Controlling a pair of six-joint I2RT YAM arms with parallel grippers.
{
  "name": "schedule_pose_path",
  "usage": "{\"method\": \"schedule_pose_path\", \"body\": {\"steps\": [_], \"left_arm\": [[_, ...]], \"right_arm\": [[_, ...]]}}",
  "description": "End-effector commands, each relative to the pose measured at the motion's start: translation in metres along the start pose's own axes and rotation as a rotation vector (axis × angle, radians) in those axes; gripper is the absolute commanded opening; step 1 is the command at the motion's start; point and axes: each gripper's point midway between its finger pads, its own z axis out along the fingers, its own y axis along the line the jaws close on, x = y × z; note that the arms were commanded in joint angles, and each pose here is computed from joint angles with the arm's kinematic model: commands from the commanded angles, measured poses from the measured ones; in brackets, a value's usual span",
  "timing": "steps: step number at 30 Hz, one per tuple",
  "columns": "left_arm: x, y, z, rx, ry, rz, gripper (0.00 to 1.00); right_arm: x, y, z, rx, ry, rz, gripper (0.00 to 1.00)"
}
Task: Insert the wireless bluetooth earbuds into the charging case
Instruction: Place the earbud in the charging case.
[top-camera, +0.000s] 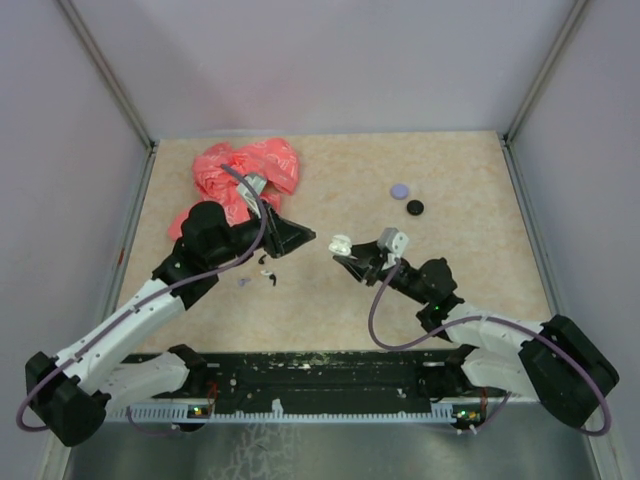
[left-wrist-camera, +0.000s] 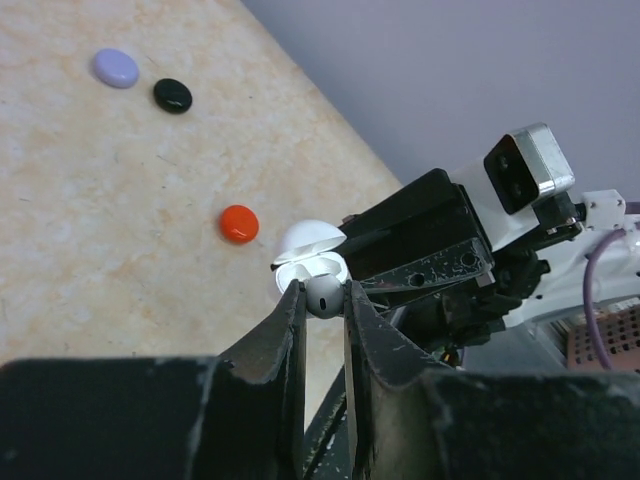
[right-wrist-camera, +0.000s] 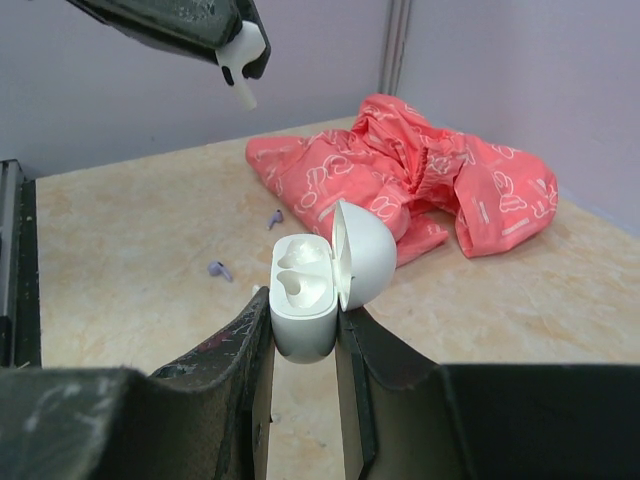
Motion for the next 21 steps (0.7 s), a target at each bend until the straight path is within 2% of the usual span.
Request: {"method": "schedule_pose_path", "body": {"steps": [1, 21], "left_arm": [[-0.007, -0.027, -0.001, 0.149, -0.049, -0.071, 0.2], [0.01, -0.036, 0.017, 0.249, -0.017, -0.189, 0.2]], "right_arm": [[-0.053, -0.005, 0.017, 0.027, -0.186, -0.082, 0.0], [-0.062, 0.007, 0.029, 0.012, -0.241, -0.104, 0.0]]}}
